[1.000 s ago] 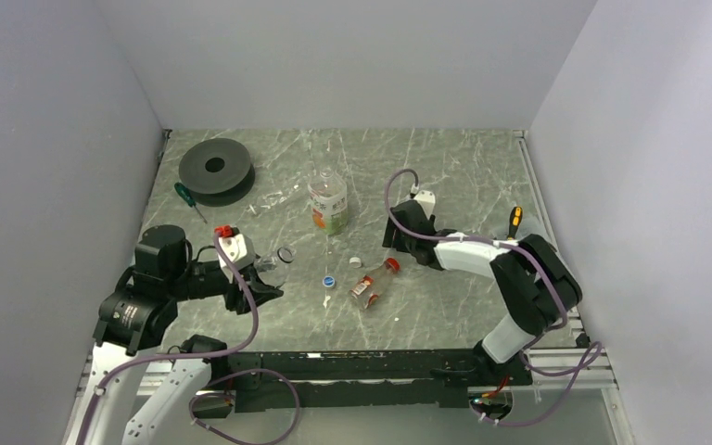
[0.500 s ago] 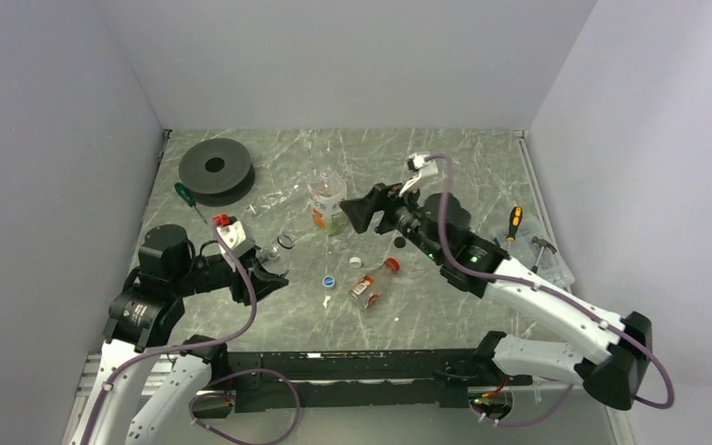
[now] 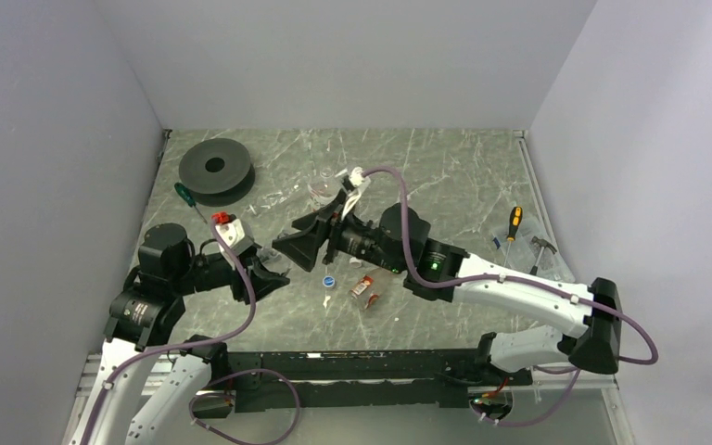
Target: Unscrew the bottle caps
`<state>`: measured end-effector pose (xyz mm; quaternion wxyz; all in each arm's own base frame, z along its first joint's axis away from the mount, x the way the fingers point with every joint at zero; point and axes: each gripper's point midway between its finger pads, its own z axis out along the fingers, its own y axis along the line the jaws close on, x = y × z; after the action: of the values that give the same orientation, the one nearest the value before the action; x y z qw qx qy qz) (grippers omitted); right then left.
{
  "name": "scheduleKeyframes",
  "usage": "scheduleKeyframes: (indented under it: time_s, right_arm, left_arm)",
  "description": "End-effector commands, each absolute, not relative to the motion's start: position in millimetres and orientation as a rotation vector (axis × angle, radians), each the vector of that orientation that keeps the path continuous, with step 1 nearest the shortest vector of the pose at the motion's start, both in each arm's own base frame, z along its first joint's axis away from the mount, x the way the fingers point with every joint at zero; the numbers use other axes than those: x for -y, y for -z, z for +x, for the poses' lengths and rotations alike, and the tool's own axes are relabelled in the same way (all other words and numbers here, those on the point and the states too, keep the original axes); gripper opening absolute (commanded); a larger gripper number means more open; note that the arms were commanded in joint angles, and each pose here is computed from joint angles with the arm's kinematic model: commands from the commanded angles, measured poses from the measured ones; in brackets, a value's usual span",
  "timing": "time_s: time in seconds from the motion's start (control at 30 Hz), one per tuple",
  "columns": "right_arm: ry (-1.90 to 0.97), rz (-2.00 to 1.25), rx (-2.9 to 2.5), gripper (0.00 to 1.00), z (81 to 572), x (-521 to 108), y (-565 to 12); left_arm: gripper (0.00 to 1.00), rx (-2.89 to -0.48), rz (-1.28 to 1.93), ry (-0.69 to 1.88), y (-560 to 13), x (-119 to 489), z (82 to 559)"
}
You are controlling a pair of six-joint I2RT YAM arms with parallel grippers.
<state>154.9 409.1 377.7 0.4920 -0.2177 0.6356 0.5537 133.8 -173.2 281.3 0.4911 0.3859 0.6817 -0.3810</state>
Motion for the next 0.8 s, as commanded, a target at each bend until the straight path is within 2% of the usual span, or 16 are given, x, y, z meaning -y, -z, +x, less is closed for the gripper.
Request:
scheduleKeyframes:
  time_s: [0.0, 0.1, 0.17, 0.2, 0.27, 0.3, 0.33, 0.37, 0.4, 0.57, 0.77]
  right_arm:
    - [-1.390, -0.541, -1.451, 0.69, 145, -421, -414]
    - [-1.368, -0.550, -1.489, 0.55, 146, -429, -405]
    - [-1.336, -0.534, -1.510, 0.41, 151, -431, -401]
    - [-1.325, -0.529, -1.519, 0.33, 153, -430, -399]
    - [-1.293, -0.519, -1.537, 0.23, 157, -429, -394]
    - [-1.273, -0.515, -1.547, 0.19, 159, -428, -392]
    - [-1.245, -0.512, -1.557, 0.15, 162, -426, -389]
    - [-1.214, -0.512, -1.569, 0.12, 166, -425, -385]
    - [-1.172, -0.511, -1.578, 0.10, 170, -423, -380]
    - [-0.910, -0.590, -1.632, 0.05, 198, -425, -341]
    - [-0.707, -0.701, -1.666, 0.00, 235, -455, -288]
  left_arm:
    - [0.23, -1.599, 0.948, 0.915, -296, 173, 130]
    - [0.23, -1.592, 0.949, 0.920, -298, 174, 130]
    - [0.24, -1.591, 0.953, 0.928, -299, 174, 128]
    - [0.25, -1.591, 0.953, 0.927, -299, 174, 128]
    - [0.29, -1.600, 0.941, 0.910, -300, 173, 130]
    - [0.38, -1.610, 0.930, 0.898, -299, 171, 132]
    - [0.61, -1.624, 0.914, 0.885, -299, 170, 134]
    - [0.88, -1.650, 0.893, 0.874, -297, 168, 137]
    - [0.98, -1.677, 0.882, 0.862, -295, 166, 138]
    - [0.99, -1.890, 0.834, 0.710, -279, 141, 143]
    - [0.99, -1.951, 0.717, 0.478, -282, 108, 154]
